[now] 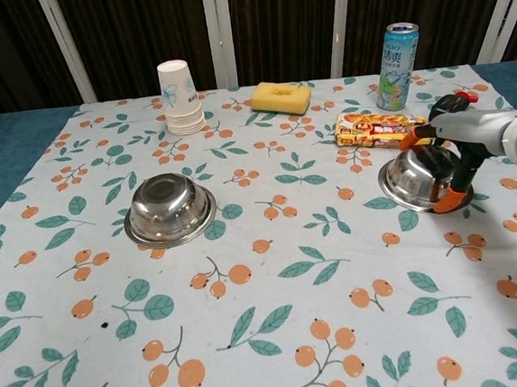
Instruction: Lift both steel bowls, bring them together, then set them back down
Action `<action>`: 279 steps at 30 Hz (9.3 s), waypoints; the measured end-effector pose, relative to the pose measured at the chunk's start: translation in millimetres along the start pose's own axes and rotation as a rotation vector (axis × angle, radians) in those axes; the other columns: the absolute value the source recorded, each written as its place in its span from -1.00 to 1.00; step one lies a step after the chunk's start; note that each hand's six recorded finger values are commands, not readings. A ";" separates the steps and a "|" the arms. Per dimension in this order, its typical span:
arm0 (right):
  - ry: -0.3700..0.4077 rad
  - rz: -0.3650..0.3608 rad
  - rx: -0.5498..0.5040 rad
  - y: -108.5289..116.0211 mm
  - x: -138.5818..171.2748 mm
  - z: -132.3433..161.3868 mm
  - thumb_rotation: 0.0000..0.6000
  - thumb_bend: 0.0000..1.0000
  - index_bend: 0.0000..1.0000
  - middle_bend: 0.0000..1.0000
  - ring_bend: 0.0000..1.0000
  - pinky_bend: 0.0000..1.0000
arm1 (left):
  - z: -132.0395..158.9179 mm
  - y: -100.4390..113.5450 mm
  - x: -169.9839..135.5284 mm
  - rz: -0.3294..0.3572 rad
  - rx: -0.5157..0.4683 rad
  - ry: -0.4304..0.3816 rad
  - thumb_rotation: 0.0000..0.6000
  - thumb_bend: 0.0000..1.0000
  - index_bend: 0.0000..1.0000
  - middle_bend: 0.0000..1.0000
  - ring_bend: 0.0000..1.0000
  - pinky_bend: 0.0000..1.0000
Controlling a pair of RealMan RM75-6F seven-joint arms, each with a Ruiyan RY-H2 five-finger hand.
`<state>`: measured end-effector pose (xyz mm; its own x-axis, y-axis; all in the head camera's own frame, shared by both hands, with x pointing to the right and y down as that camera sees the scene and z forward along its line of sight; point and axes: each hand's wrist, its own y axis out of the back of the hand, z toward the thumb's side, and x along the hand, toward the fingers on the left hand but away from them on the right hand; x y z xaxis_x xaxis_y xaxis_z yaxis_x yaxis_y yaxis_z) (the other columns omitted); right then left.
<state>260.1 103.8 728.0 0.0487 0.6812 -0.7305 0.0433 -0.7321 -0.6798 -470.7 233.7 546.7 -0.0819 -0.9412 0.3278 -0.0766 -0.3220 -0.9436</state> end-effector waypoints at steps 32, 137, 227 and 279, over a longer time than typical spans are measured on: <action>0.051 -0.136 0.015 29.8 9.8 16.3 1.00 -0.88 -0.37 -0.43 -0.24 -0.27 | 47.8 8.6 52.9 -0.090 -0.050 -0.113 1.00 -0.99 -0.63 -0.91 -0.93 -0.53; -0.019 -0.387 -0.224 151.4 47.3 -56.6 1.00 -0.88 -0.30 -0.43 -0.24 -0.22 | 255.9 -78.6 187.9 -0.504 -0.848 -0.229 1.00 -1.00 -0.18 -0.24 -0.48 -0.06; 0.436 0.099 -1.176 137.2 73.9 135.4 1.00 -0.90 -0.24 -0.43 -0.24 -0.22 | 355.8 -64.7 161.3 -0.396 -1.530 -0.585 1.00 -0.97 -0.18 -0.43 -0.65 -0.15; 0.372 0.084 -1.130 135.3 61.5 105.0 1.00 -0.89 -0.23 -0.43 -0.24 -0.17 | 349.0 -63.1 159.8 -0.302 -1.429 -0.653 1.00 -0.97 -0.17 -0.42 -0.65 -0.15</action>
<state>164.2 46.7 584.2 0.3719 0.7251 -0.5795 0.8710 -0.4886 -0.0523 -132.1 67.9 642.7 0.4990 -0.8647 0.0572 -0.8653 -0.4935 0.0879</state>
